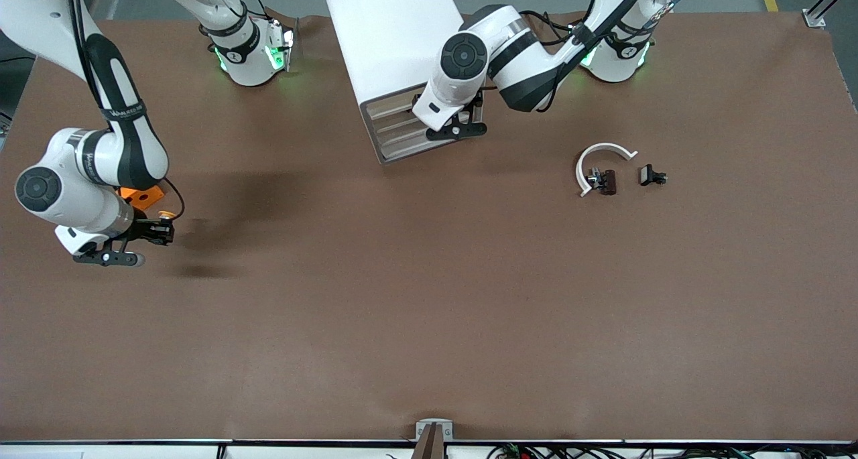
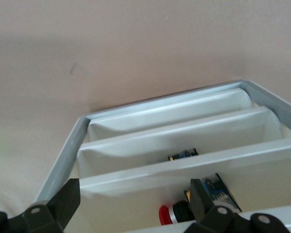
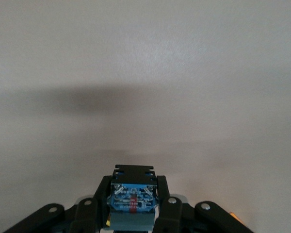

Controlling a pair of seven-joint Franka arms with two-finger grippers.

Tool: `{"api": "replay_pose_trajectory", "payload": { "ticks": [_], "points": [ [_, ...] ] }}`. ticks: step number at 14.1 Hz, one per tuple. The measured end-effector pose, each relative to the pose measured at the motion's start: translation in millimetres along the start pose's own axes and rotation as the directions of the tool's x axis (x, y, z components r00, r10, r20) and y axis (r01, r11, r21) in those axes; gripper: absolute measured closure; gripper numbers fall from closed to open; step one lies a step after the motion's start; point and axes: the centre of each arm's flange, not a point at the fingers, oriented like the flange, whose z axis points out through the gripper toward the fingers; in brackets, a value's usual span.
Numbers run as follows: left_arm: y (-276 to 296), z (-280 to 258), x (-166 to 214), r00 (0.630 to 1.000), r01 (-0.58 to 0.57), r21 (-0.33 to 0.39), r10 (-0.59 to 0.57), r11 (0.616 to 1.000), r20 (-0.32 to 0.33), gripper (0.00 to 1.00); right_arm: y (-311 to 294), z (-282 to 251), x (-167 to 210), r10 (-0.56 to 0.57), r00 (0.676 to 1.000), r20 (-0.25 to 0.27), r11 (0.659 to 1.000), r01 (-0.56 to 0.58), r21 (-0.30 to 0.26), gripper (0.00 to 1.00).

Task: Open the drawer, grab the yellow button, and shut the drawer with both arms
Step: 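Push the drawer shut with the left gripper while the right gripper carries the button, then set the button beside the orange block with the right gripper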

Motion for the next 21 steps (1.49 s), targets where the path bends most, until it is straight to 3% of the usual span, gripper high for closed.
{"api": "replay_pose_trajectory", "payload": {
  "ticks": [5,9,12,16,17,21],
  "points": [
    [-0.9,0.8,0.6,1.000,0.012,-0.006,-0.012,1.000,0.013,0.00,-4.7,36.8,-1.7,-0.008,0.999,0.045,1.000,0.008,0.002,0.59],
    [-2.5,-8.7,9.1,0.999,0.035,-0.032,-0.034,0.999,0.015,0.00,-4.3,40.8,0.3,-0.060,0.998,0.029,0.998,0.059,0.003,0.59],
    [-27.8,-44.1,57.1,0.992,0.124,-0.097,-0.125,0.987,0.001,0.00,0.9,48.2,0.4,-0.075,0.997,0.023,0.997,0.075,0.004,0.59],
    [-100.5,-95.9,139.7,0.959,0.278,-0.180,-0.285,0.944,-0.011,0.00,1.6,53.0,0.9,-0.076,0.997,0.020,0.997,0.075,0.004,0.59],
    [-118.2,-108.2,155.8,0.949,0.304,-0.193,-0.314,0.933,-0.026,0.00,1.6,52.9,1.0,-0.075,0.997,0.020,0.997,0.075,0.004,0.54],
    [-198.6,-147.2,212.6,0.900,0.395,-0.222,-0.424,0.892,-0.105,0.00,-1.4,46.8,4.7,-0.081,0.997,0.009,0.997,0.081,0.005,0.17]
  ]
}}
